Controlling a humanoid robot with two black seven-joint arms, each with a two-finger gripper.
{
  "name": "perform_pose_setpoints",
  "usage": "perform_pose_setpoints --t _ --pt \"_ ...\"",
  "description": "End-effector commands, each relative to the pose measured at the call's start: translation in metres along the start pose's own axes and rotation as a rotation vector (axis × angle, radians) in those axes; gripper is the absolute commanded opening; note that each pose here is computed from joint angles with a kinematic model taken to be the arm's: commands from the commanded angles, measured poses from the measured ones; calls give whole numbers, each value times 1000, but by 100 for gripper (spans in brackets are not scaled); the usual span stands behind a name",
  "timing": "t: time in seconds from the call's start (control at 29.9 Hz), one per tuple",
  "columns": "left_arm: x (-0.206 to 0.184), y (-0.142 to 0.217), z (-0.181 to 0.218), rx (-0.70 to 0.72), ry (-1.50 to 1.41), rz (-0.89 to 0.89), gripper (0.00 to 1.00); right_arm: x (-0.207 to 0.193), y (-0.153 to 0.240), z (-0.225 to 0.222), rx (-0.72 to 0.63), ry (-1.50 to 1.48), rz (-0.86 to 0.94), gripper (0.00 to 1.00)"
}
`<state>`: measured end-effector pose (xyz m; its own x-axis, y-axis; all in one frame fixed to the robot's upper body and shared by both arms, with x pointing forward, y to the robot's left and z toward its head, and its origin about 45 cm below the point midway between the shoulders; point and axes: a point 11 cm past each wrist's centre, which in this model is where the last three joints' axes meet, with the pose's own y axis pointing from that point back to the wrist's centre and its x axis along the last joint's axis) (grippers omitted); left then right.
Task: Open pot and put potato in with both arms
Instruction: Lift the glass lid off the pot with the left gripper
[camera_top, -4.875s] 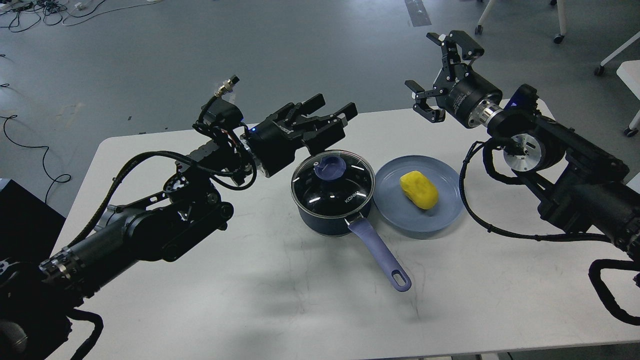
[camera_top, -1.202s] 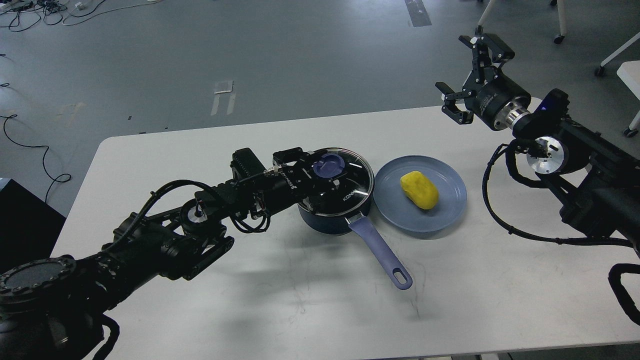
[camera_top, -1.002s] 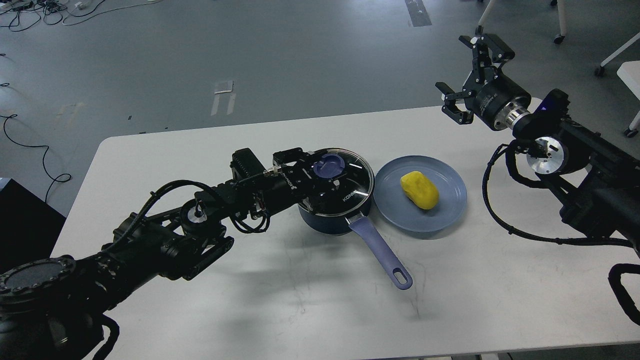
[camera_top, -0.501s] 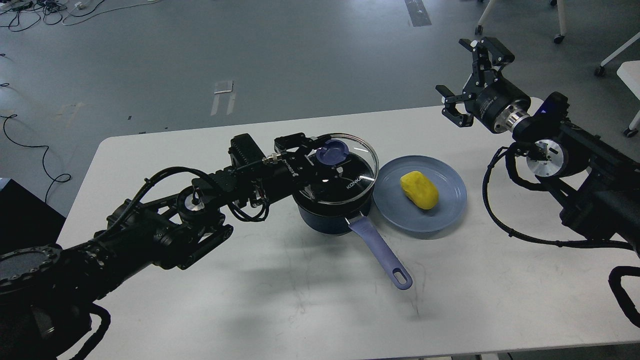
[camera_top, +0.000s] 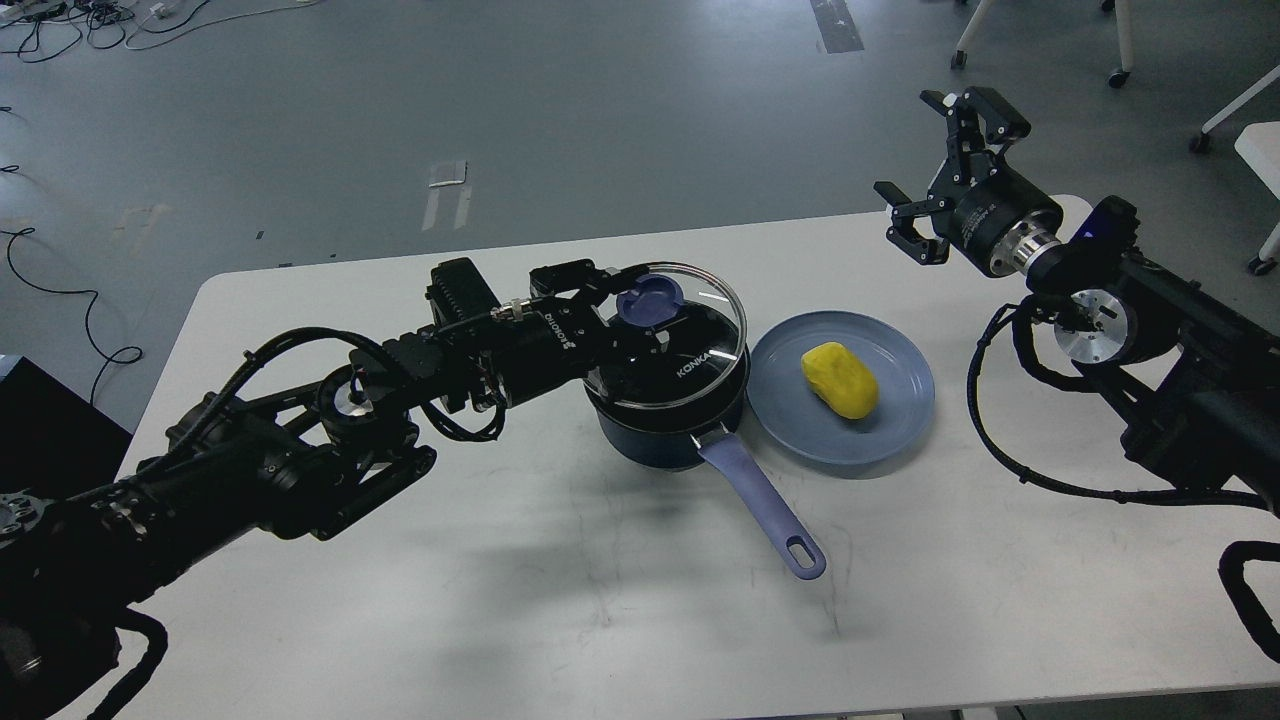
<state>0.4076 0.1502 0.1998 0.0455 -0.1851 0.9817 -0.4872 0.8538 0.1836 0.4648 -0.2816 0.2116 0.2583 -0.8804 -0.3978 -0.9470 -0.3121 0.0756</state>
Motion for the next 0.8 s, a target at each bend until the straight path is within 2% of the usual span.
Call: perform_pose_setpoints --t 0.0,0.2,0.53,0.77 --pt "4 9 -11 29 -4 5 65 -1 0 0 -1 0 -1 100" --pt "8 29 -31 81 -21 1 65 -2 -1 0 1 0 -3 100" --pt "10 104 -78 245 -57 8 65 -4 -3 -3 4 5 -8 100" --pt "3 121 -83 283 -35 -7 65 -4 -3 -2 2 8 -9 100"
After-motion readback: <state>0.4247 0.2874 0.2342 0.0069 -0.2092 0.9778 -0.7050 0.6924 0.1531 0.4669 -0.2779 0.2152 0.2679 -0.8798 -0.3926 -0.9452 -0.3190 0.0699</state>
